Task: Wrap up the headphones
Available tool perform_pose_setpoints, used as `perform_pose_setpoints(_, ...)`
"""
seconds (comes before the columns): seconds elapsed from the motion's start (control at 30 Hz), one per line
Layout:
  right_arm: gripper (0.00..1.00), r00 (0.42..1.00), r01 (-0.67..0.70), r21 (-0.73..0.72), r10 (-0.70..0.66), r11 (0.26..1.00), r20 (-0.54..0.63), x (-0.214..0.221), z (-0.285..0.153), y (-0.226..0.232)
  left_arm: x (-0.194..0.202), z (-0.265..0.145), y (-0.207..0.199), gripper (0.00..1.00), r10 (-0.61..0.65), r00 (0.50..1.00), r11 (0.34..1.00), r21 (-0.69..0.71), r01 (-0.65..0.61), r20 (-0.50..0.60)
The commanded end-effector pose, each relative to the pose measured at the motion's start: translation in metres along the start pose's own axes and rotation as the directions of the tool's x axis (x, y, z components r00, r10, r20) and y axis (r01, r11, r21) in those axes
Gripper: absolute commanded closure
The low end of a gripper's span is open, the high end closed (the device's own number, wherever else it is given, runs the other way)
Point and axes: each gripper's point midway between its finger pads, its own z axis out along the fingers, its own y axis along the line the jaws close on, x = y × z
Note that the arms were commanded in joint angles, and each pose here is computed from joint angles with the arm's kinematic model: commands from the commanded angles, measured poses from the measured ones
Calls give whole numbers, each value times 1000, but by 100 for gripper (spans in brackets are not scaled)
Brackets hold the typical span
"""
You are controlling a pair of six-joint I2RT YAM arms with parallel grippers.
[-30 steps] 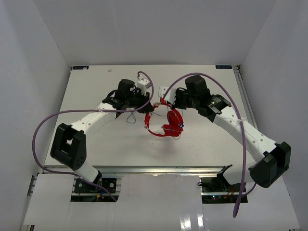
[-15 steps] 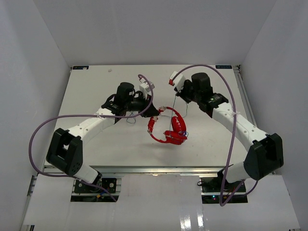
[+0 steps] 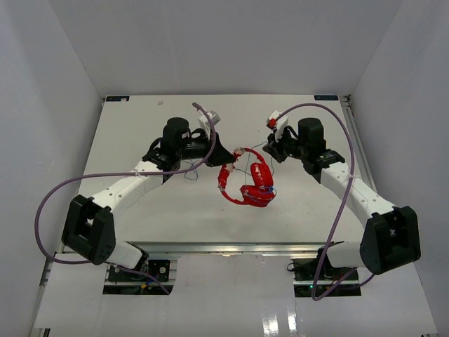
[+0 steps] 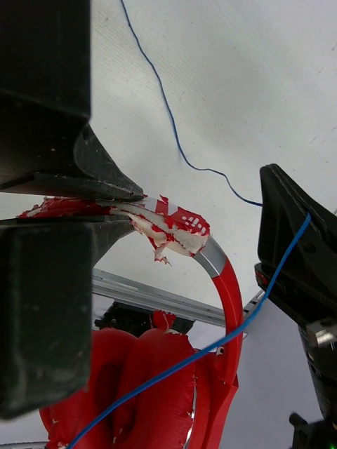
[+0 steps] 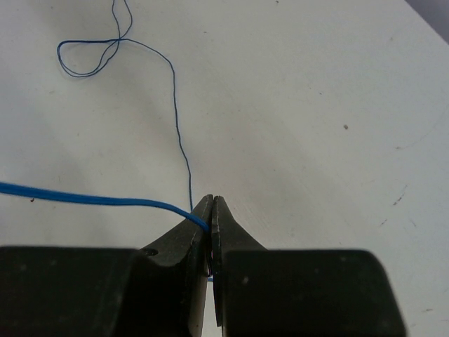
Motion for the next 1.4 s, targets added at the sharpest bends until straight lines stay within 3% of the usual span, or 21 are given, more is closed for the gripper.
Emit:
perform_pose_setpoints(0.0,92,993,-61,-46,65,997,101,-16,0,-2,-66,-24,-56,100,96,983,989,101,-113,154)
perform_pose_setpoints(0.23,92,984,-148,11,147,989,96,1,2,-24,-92,-29,-63,100,119,974,988,69,-135,194)
perform_pose_setpoints(0.47,92,968,-210,-52,215,976,133,2,5,-14,-111,-32,-67,100,104,967,992,46,-118,233)
perform_pose_setpoints(0.87,92,956,-263,-133,277,955,99,22,18,-3,-154,-41,-82,100,51,945,997,32,-65,322)
perform_pose_setpoints(1.1,91,939,-241,-350,309,905,151,-2,12,28,-174,-37,-75,100,-17,927,1000,10,14,374)
perform_pose_setpoints(1.23,85,918,-228,-495,355,838,179,-23,8,44,-186,-37,-68,100,-60,907,997,-19,75,418)
perform_pose_setpoints(1.37,79,909,-203,-543,362,815,204,-41,17,44,-197,-39,-69,100,-74,893,995,-31,98,445)
